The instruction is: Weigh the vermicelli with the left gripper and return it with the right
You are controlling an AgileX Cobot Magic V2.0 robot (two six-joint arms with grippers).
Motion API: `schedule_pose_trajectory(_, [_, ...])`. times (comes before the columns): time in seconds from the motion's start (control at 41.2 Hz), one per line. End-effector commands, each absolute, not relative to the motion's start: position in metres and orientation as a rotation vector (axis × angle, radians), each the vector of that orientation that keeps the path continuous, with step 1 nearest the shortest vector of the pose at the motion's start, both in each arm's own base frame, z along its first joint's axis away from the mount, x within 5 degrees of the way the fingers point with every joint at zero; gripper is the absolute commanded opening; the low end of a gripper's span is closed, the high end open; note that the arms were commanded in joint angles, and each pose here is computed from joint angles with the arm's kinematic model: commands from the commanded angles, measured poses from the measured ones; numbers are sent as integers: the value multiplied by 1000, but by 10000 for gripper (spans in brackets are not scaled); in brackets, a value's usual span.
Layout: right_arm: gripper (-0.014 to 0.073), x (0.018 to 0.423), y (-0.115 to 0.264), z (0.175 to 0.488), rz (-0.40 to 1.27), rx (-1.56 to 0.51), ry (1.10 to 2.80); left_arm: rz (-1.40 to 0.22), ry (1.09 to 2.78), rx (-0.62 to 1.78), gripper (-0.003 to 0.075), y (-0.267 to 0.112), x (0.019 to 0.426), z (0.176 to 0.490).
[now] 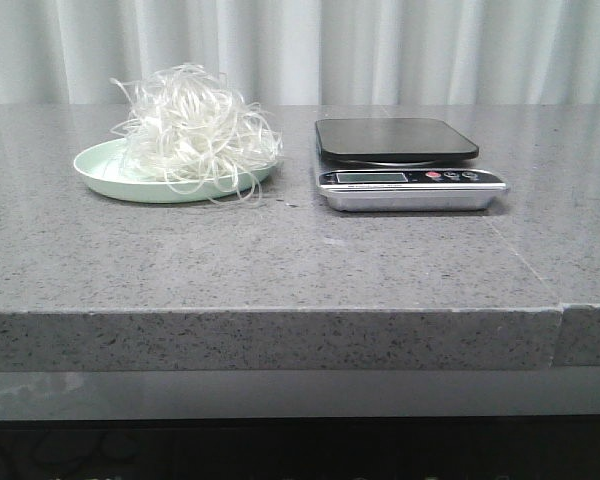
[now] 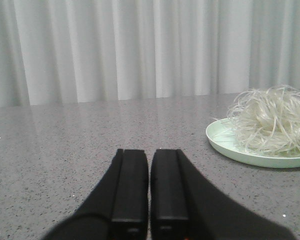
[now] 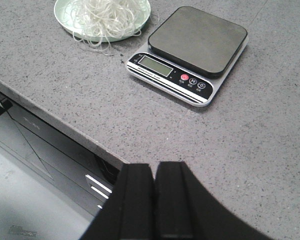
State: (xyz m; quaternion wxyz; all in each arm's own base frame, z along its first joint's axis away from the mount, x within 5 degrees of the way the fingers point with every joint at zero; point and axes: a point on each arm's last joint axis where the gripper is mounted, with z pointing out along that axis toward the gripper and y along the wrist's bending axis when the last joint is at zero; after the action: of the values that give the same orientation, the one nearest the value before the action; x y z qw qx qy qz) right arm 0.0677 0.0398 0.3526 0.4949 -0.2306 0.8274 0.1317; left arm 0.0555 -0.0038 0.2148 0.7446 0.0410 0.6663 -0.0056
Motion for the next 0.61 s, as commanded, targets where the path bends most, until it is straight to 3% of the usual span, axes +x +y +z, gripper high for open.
schedule_pose_trajectory(0.0, [151,65,33,359,297,-488,1887,-20,1363,69,141,-3,53,221])
schedule_pose_trajectory(0.316, [151,50,7,293,104,-148,1579,-20,1363,69,141,-3,53,221])
schedule_pose_trajectory(0.583, [151,51,3,230,20,-57,1444,-20,1363,69,141,-3,53,221])
